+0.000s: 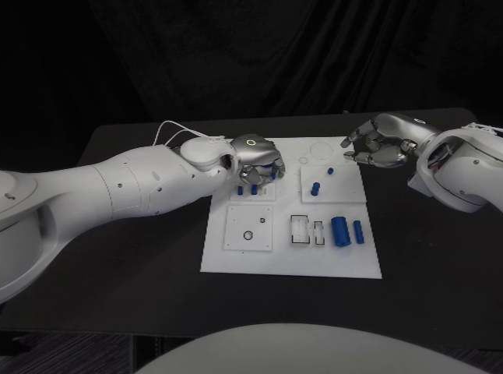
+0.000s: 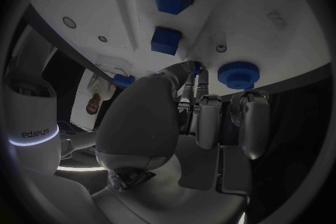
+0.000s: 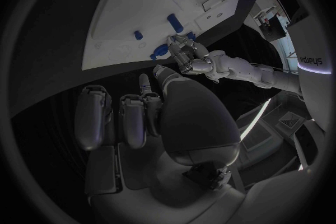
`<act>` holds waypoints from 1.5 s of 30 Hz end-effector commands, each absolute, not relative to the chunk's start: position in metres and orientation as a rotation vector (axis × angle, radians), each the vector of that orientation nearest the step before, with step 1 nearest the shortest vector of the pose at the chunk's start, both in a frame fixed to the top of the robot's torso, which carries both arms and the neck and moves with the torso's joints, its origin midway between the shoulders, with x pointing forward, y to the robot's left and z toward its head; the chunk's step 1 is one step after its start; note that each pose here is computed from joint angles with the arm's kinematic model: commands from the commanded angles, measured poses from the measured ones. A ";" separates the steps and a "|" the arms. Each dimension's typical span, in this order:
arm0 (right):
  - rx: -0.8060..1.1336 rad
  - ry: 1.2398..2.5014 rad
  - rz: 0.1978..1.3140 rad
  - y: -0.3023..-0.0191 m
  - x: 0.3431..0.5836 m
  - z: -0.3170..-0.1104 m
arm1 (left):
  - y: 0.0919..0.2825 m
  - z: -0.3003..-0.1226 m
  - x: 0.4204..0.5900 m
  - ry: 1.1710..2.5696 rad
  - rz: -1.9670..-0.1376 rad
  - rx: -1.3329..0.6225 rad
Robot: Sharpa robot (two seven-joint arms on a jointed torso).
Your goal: Assemble the parts on the task board
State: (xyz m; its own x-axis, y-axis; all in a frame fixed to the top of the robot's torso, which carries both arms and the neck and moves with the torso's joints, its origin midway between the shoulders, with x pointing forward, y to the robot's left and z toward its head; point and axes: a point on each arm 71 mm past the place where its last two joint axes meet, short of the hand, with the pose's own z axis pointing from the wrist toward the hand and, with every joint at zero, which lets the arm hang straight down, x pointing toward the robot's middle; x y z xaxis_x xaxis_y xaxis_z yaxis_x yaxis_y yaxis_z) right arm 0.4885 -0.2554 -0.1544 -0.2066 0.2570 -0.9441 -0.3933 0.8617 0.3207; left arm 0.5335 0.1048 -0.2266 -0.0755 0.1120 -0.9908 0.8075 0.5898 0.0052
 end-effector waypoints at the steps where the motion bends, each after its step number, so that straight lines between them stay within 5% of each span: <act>1: -0.094 1.691 0.576 -0.257 0.489 -0.156 | 0.105 -0.228 0.533 1.554 -0.693 0.809; 35: -0.100 1.709 0.576 -0.256 0.489 -0.158 | 0.109 -0.226 0.533 1.499 -0.697 0.792; 45: -0.093 1.710 0.568 -0.261 0.488 -0.158 | 0.121 -0.210 0.523 1.430 -0.722 0.781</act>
